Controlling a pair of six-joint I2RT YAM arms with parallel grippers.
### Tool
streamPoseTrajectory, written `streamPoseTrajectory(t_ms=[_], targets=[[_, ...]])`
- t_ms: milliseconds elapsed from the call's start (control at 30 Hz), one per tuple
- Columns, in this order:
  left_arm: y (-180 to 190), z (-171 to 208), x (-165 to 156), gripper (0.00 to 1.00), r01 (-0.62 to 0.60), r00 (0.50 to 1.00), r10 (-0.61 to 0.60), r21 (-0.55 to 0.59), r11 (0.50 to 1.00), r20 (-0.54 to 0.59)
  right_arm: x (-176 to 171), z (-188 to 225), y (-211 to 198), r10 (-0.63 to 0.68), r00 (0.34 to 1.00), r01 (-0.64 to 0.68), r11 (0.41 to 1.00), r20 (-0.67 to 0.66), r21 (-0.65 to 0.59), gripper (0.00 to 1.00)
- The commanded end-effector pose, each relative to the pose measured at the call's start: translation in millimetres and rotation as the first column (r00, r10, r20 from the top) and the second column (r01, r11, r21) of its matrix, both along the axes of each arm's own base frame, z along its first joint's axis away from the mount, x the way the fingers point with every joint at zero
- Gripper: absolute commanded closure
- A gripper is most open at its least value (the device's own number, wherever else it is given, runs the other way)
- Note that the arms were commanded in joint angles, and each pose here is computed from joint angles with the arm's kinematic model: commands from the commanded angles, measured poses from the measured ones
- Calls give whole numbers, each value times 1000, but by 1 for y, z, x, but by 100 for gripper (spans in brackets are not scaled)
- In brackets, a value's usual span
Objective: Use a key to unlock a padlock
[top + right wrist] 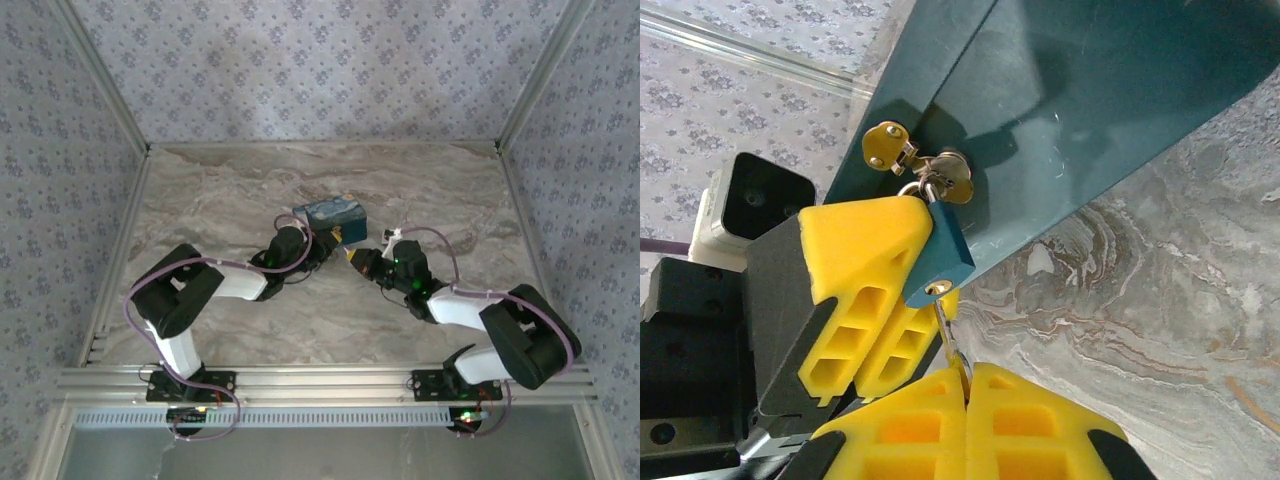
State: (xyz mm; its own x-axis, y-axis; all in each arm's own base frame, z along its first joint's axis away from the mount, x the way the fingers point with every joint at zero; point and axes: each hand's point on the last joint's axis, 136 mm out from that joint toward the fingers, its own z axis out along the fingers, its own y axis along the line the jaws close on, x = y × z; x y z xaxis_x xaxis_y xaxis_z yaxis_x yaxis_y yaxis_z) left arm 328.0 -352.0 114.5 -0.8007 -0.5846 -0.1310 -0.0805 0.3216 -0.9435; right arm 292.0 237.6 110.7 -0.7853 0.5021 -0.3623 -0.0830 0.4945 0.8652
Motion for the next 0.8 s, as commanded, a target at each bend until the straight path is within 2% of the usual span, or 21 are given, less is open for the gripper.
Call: streamPoseTrajectory(t_ms=[0, 767], targets=[[-9, 23, 6, 94, -2, 998, 6, -72, 997, 61, 9, 18, 8, -5, 999, 4, 999, 39, 44, 100], [-12, 18, 5, 94, 0, 998, 6, -93, 996, 64, 17, 14, 5, -33, 999, 31, 997, 23, 68, 100]])
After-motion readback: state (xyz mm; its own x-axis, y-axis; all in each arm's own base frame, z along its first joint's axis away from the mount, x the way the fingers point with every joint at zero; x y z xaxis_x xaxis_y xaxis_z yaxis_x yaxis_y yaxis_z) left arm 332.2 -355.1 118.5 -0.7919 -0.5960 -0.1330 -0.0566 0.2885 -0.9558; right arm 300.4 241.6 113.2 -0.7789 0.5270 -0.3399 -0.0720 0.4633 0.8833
